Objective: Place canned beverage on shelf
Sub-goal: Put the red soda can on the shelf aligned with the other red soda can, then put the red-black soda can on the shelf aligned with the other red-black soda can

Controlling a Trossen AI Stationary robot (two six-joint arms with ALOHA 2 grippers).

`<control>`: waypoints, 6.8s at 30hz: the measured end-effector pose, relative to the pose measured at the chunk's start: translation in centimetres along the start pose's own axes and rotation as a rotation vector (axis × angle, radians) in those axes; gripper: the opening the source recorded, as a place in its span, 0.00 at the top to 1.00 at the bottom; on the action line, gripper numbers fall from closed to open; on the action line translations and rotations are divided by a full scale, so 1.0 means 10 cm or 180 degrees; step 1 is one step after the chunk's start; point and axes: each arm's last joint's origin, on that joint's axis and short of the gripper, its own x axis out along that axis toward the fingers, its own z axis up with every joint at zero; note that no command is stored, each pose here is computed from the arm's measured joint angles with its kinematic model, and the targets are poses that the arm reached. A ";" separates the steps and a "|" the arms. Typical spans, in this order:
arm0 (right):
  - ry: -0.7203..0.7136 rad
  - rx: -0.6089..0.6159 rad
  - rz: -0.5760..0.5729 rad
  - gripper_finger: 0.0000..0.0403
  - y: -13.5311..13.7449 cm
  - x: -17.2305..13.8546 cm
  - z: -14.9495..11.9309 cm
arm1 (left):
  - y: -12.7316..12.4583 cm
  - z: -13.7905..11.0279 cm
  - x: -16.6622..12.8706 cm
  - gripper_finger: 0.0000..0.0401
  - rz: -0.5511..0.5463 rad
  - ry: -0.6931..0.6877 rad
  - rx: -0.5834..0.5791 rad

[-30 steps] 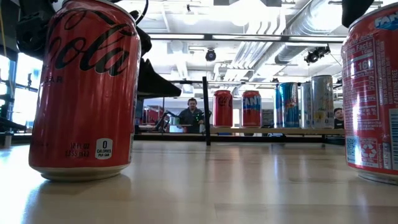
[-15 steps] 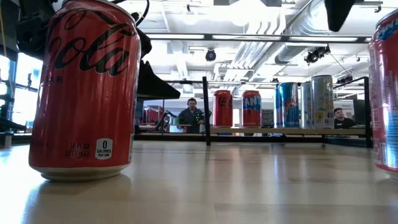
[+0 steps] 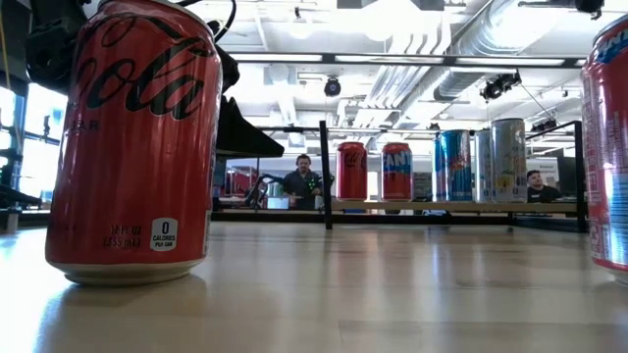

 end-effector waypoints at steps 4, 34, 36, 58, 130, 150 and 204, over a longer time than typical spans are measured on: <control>0.0033 0.0194 -0.0016 0.27 0.01 0.08 -0.03 | 0.00 0.00 0.00 1.00 0.0000 0.0001 -0.0002; 0.0039 0.0088 0.0199 0.27 0.03 0.43 -0.08 | -0.08 -0.03 -0.02 1.00 -0.0079 0.0079 0.0023; 0.0037 0.0077 0.0199 0.27 0.03 0.43 -0.07 | -0.08 -0.03 -0.02 1.00 -0.0079 0.0078 0.0022; 0.0041 0.0804 -0.0082 0.38 -0.59 0.49 0.32 | -0.07 -0.03 -0.02 1.00 0.0016 0.0064 -0.0094; -0.0429 0.2427 -0.1077 0.34 -3.90 -0.40 0.09 | -0.08 -0.01 -0.02 1.00 0.0005 -0.0023 -0.0104; -0.0021 0.1693 -0.1138 0.91 -3.25 0.50 -0.31 | -0.06 0.08 -0.06 1.00 0.0135 -0.0160 0.0049; -0.3504 -0.0054 0.0383 0.23 -0.88 1.32 0.40 | -0.49 0.10 -0.62 1.00 0.0827 0.0217 0.0400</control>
